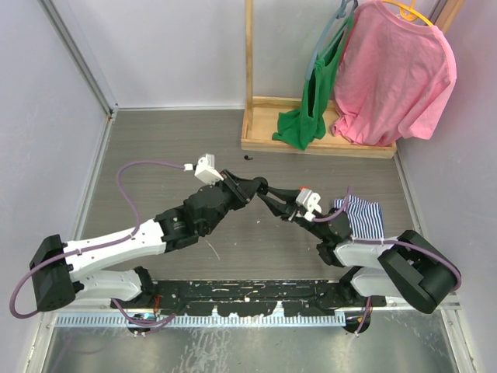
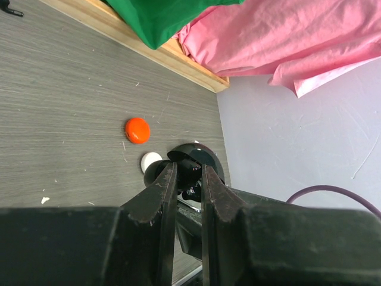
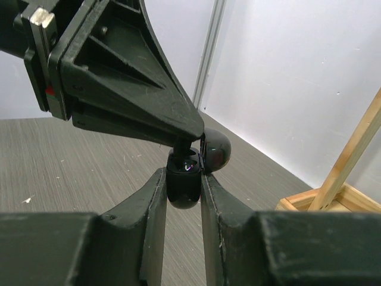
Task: Insert the wireless bluetooth earbuds into the charging case
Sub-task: Place the earbud in the charging case, then adjust the charging case.
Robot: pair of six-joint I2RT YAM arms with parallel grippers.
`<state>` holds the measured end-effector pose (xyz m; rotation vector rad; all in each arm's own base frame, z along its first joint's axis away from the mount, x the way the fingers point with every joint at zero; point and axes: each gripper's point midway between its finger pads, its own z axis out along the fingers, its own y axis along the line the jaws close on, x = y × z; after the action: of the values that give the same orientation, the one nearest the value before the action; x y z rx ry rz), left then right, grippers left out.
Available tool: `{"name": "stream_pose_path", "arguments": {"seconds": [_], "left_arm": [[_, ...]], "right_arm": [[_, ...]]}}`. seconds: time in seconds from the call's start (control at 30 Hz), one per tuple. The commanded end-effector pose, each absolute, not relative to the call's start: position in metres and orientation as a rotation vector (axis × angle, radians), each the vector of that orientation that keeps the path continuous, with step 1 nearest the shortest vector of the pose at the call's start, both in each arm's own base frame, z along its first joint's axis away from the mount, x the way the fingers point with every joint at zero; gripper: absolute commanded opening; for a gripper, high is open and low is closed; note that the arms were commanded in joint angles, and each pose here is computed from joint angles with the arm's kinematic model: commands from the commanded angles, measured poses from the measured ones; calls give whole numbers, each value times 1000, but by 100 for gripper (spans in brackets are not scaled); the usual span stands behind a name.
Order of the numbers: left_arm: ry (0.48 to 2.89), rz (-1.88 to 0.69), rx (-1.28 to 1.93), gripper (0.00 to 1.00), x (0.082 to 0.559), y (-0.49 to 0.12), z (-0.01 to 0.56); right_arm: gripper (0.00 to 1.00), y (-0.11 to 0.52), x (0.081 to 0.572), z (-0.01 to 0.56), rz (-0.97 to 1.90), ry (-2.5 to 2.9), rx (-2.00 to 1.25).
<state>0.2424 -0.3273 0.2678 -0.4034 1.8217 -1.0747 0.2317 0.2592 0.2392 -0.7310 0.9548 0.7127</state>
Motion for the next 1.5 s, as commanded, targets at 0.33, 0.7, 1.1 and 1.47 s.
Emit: {"name": "stream_pose_path", "arguments": {"seconds": [0.33, 0.7, 1.1, 1.47], "left_arm": [[1789, -1072, -448, 33, 243, -325, 271], [1782, -1068, -436, 50, 239, -318, 276], [1749, -939, -196, 66, 233, -300, 276], [1822, -796, 22, 77, 251, -282, 242]], "right_arm": [[1, 246, 224, 280, 676, 810, -656], [1, 243, 225, 280, 663, 817, -642], [1, 242, 231, 272, 672, 875, -622], [1, 235, 240, 251, 636, 992, -626]]}}
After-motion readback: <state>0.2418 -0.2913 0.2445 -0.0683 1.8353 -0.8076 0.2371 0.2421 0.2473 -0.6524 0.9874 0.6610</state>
